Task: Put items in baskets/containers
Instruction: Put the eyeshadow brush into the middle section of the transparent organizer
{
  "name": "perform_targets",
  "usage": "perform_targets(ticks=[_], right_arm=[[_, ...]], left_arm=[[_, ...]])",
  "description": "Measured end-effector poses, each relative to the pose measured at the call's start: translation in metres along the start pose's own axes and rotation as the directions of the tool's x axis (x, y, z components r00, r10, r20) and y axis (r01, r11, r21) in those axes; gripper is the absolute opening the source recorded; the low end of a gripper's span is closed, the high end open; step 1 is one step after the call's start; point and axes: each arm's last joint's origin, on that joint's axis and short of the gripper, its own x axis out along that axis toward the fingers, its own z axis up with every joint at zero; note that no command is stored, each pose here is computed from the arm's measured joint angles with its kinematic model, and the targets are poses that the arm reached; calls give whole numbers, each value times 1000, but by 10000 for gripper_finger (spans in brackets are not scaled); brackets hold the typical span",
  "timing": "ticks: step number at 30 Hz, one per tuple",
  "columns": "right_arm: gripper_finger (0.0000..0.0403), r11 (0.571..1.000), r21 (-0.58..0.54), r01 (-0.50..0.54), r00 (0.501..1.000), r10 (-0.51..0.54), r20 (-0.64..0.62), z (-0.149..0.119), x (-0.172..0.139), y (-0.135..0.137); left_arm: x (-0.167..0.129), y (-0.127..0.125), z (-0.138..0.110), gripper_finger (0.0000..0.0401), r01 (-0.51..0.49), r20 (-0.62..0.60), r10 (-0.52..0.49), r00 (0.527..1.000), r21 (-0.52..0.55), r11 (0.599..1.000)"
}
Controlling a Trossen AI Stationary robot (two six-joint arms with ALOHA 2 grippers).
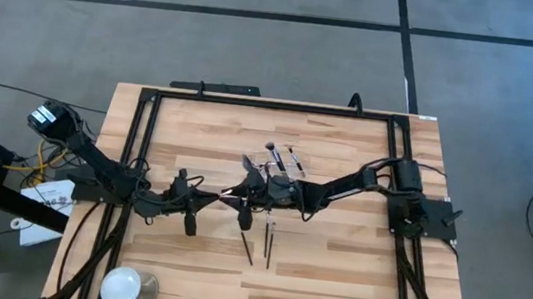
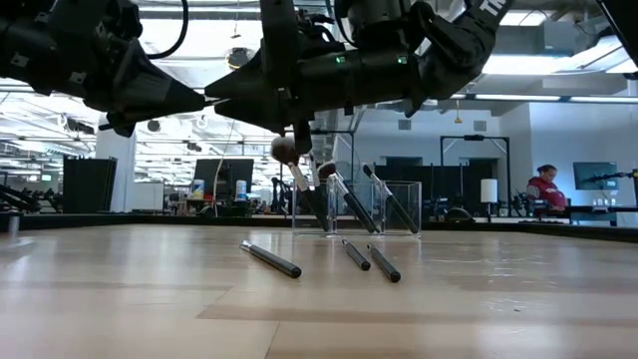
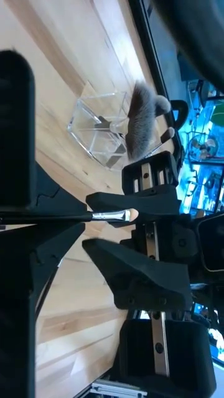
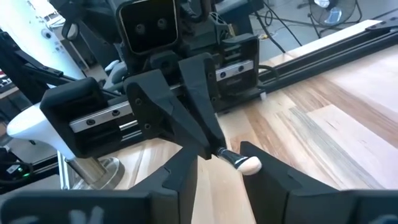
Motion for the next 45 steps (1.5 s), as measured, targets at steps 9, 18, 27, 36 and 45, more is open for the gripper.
perform_targets(ticks=[9, 18, 27, 36, 45], right_arm=[[63, 1000, 9, 0, 1000, 0, 5, 1, 0, -1], [25, 1000, 13, -13, 1000, 13, 11, 2, 0, 0], [19, 1000, 26, -10, 1000, 10, 16, 2, 0, 1], [11, 999, 34, 6, 1000, -6, 1, 1, 0, 0], [9, 990, 10, 138, 985, -136, -108, 11, -9, 3]], left_arm=[[-4, -4, -1, 9, 26, -3, -26, 1000, 3, 1000], [-4, -4, -1, 9, 34, -7, -34, 999, 8, 999], [-3, -4, -2, 13, 51, -14, -51, 999, 9, 999], [-3, -4, -2, 50, 41, -10, -41, 999, -3, 999], [-3, -3, -1, 96, 15, 2, -15, 1000, -12, 1000]])
